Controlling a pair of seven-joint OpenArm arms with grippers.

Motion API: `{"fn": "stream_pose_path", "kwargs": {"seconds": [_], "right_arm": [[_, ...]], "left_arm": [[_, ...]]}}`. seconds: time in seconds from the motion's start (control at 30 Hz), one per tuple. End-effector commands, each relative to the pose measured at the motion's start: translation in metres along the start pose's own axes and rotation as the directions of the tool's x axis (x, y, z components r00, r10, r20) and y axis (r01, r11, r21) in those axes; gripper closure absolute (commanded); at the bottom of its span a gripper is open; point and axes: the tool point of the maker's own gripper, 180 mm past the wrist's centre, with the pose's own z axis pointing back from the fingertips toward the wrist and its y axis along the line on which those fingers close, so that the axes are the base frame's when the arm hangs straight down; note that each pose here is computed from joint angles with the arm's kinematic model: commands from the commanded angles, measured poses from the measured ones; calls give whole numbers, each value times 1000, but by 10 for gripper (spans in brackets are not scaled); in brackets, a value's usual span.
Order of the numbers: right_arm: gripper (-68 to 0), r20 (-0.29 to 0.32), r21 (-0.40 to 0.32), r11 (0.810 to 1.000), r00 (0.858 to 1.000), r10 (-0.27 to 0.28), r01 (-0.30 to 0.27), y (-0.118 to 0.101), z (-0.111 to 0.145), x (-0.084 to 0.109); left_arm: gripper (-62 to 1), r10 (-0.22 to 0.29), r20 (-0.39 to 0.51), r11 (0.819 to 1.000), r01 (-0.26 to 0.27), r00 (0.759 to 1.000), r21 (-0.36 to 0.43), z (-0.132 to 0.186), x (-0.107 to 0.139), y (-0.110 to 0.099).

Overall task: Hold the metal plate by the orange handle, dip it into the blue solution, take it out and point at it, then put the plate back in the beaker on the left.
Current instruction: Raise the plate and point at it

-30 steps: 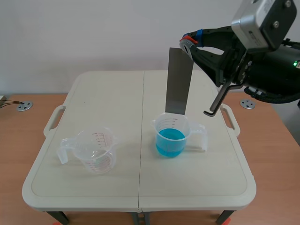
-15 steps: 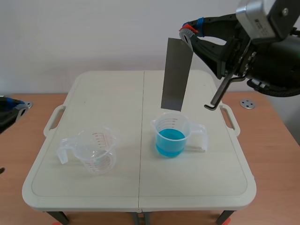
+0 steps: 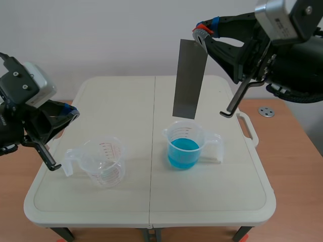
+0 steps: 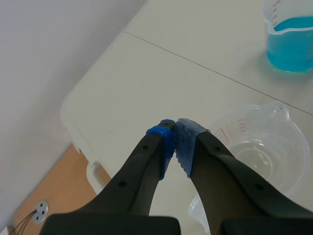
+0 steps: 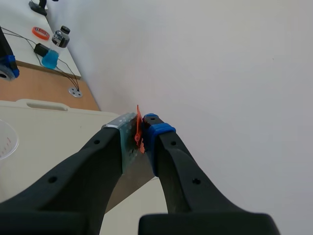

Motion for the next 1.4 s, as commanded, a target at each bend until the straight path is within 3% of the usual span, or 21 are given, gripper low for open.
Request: {"fn": "stream_pose_path", "kwargs": {"seconds": [0.0,0.4,0.9,1.37], "right_arm": [[-13,42,-16,1000,999,24,-24,-10,0,13],[-13,41,-16,1000,999,24,-24,-10,0,13],[-13,38,-16,1000,999,24,-24,-10,0,13],[-13,35,-16,1000,999,24,-23,-10,0,12]], "left_arm": [[-23,-12,27,1000,12,1000,10,-6,8,5],[-23,-50,40,997,52,998,-63,-58,15,-12],[-23,-81,104,987,94,991,-132,-92,46,-29],[-23,-74,176,953,122,982,-278,-104,77,-65]]}}
